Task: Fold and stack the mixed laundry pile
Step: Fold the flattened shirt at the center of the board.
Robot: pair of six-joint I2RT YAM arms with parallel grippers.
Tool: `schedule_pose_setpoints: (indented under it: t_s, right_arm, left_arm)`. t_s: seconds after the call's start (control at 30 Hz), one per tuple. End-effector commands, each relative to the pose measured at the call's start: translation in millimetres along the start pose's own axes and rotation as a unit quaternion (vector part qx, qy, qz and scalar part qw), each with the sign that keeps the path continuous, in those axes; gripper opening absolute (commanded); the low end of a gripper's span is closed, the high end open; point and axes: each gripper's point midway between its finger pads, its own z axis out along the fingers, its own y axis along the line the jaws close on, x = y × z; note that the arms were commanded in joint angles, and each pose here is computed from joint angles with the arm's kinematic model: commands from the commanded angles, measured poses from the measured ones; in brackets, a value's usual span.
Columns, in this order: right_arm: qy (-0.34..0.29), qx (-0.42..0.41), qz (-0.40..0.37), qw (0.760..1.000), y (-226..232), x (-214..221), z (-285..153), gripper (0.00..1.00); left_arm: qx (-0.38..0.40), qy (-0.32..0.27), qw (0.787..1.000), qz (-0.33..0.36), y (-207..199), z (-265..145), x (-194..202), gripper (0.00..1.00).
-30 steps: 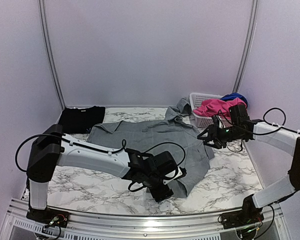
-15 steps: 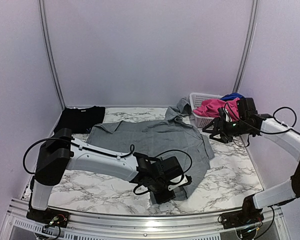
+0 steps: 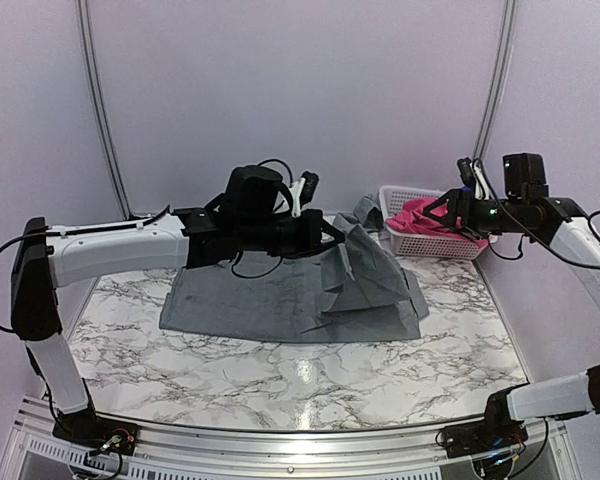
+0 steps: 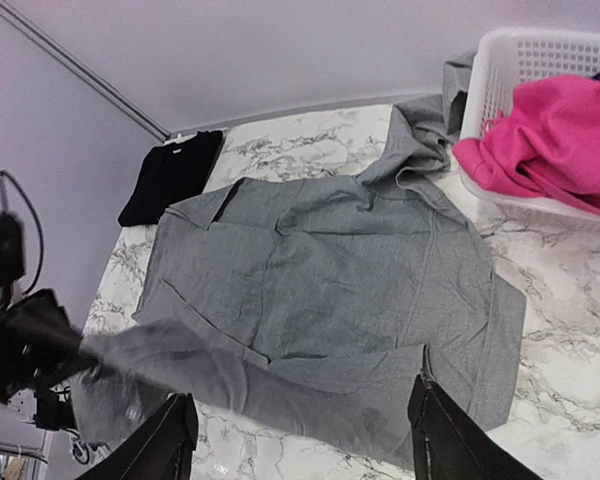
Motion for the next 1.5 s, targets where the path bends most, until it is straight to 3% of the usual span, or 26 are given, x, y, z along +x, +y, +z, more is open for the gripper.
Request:
schedule_pose_setpoints:
  t_s: [0.0, 0.33, 0.5, 0.77, 0.83, 0.93, 1.07, 1.13, 1.2, 1.23, 1.27, 1.3, 1.33, 1.47]
  right_arm:
    - [-0.018, -0.008, -0.048, 0.999, 14.8, 9.6, -12.9, 0.69]
    - [-0.002, -0.065, -0.096, 0.993, 62.2, 96.4, 34.9, 0.71]
    - [-0.041, -0.063, -0.124, 0.989, 76.4, 119.3, 50.7, 0.86]
    - [-0.081, -0.022, -0.172, 0.982, 87.4, 109.1, 80.5, 0.84]
    - [-0.077, -0.005, -0.175, 0.982, 84.7, 106.4, 92.2, 0.78]
    - [-0.057, 0.024, -0.182, 0.981, 79.2, 105.9, 106.9, 0.52]
    - [-0.064, 0.074, -0.185, 0.978, 69.1, 90.3, 99.7, 0.03]
    - [-0.069, 0.091, -0.195, 0.974, 69.8, 73.1, 90.4, 0.0]
    - [-0.076, 0.111, -0.212, 0.968, 70.0, 48.3, 79.7, 0.0]
    - [-0.084, 0.125, -0.221, 0.963, 68.5, 32.2, 73.7, 0.0]
    - [-0.086, 0.14, -0.237, 0.958, 66.1, 19.0, 70.3, 0.0]
    - [-0.089, 0.155, -0.251, 0.951, 63.3, 5.1, 67.6, 0.0]
    - [-0.089, 0.167, -0.267, 0.945, 61.2, -7.1, 66.7, 0.0]
    - [-0.074, 0.207, -0.352, 0.91, 60.6, -46.7, 80.3, 0.0]
  left_arm:
    - [0.023, -0.07, 0.977, -0.202, 29.7, 12.4, -24.3, 0.0]
    - [0.02, -0.114, 0.911, -0.395, 72.6, 25.6, -20.6, 0.0]
    - [0.03, -0.119, 0.885, -0.45, 73.7, 30.2, -25.5, 0.0]
    - [0.046, -0.123, 0.873, -0.469, 68.3, 32.4, -34.4, 0.0]
    - [0.049, -0.126, 0.872, -0.471, 68.3, 32.2, -35.2, 0.0]
    - [0.057, -0.131, 0.869, -0.473, 65.9, 30.2, -38.8, 0.0]
    - [0.057, -0.14, 0.87, -0.469, 65.7, 25.4, -41.6, 0.0]
    - [0.053, -0.15, 0.873, -0.461, 68.5, 20.5, -44.1, 0.0]
    - [0.045, -0.169, 0.877, -0.447, 75.0, 8.5, -52.2, 0.16]
    - [0.035, -0.18, 0.879, -0.441, 81.7, 2.1, -53.7, 0.34]
    - [0.027, -0.194, 0.879, -0.434, 88.2, -6.4, -57.3, 0.67]
    - [0.017, -0.209, 0.879, -0.427, 94.7, -16.4, -60.2, 0.93]
    - [0.0, -0.227, 0.879, -0.42, 104.2, -26.5, -61.0, 0.98]
    - [-0.077, -0.264, 0.889, -0.365, 127.5, -67.1, -60.7, 0.99]
